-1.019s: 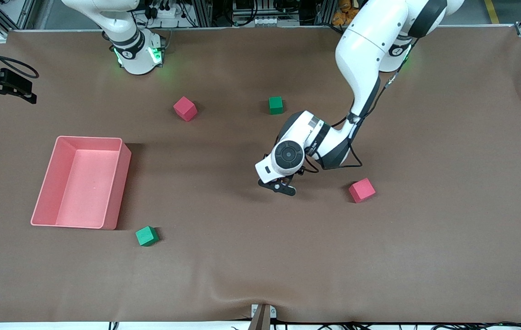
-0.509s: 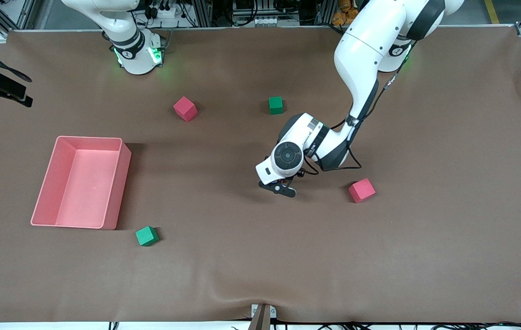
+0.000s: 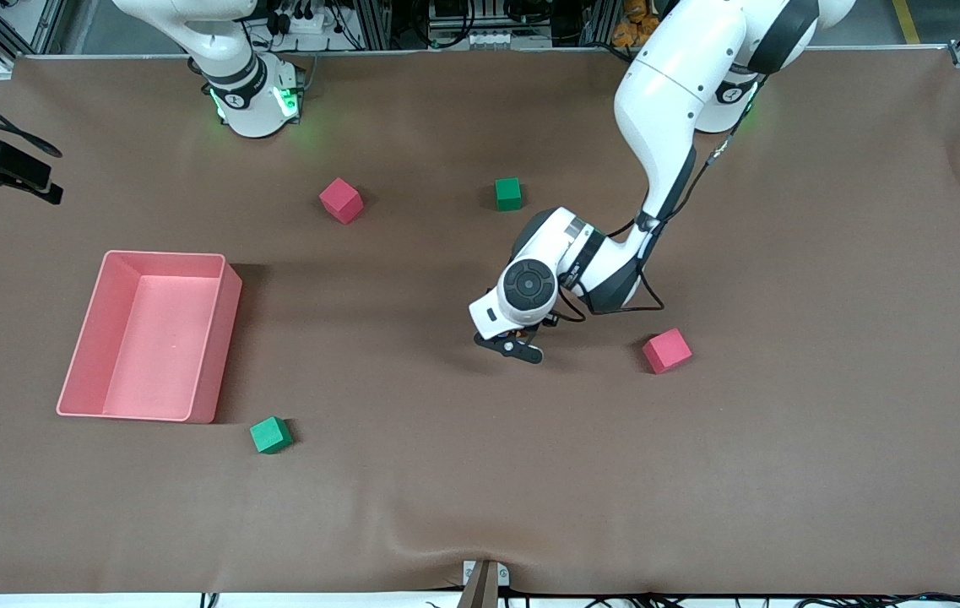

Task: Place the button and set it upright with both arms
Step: 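Close the left gripper on the button's black body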

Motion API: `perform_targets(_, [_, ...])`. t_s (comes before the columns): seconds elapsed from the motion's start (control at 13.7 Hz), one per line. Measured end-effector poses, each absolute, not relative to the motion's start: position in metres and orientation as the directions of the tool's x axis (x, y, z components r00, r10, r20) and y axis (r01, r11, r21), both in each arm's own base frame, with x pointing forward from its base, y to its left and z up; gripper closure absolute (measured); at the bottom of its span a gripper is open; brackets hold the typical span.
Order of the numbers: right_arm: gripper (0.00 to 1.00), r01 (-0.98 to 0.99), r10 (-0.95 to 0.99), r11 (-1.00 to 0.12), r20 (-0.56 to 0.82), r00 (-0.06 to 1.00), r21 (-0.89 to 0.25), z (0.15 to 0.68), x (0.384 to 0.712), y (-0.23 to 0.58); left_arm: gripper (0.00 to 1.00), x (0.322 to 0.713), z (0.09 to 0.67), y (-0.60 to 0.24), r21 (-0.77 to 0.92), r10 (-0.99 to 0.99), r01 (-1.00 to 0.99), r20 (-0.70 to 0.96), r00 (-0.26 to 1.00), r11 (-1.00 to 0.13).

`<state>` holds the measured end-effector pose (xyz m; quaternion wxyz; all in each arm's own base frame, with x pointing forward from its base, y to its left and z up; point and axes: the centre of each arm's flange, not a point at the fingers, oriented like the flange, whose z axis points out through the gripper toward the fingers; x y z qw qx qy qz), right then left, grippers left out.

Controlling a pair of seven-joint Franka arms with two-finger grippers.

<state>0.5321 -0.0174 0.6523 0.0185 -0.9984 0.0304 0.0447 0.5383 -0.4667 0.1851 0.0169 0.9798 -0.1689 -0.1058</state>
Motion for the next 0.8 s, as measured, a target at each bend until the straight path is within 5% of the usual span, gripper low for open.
perform_targets(0.07, [0.0, -0.06, -0.057, -0.998, -0.096, 0.994, -0.034, 0.65, 0.533, -0.016, 0.44, 0.538, 0.185, -0.468, 0.069, -0.336, -0.329, -0.201, 0.92, -0.942])
perform_targets(0.44, [0.0, -0.062, -0.057, -0.998, -0.122, 0.991, -0.033, 0.637, 0.534, -0.017, 0.51, 0.537, 0.184, -0.468, 0.069, -0.336, -0.329, -0.201, 0.92, -0.942])
perform_targets(0.58, [0.0, -0.062, -0.057, -0.998, -0.122, 0.991, -0.033, 0.636, 0.534, -0.017, 0.67, 0.538, 0.184, -0.468, 0.069, -0.336, -0.329, -0.2, 0.921, -0.942])
perform_targets(0.8, [0.0, -0.062, -0.057, -0.998, -0.124, 0.991, -0.033, 0.636, 0.534, -0.017, 0.67, 0.542, 0.186, -0.465, 0.067, -0.331, -0.324, -0.193, 0.924, -0.944])
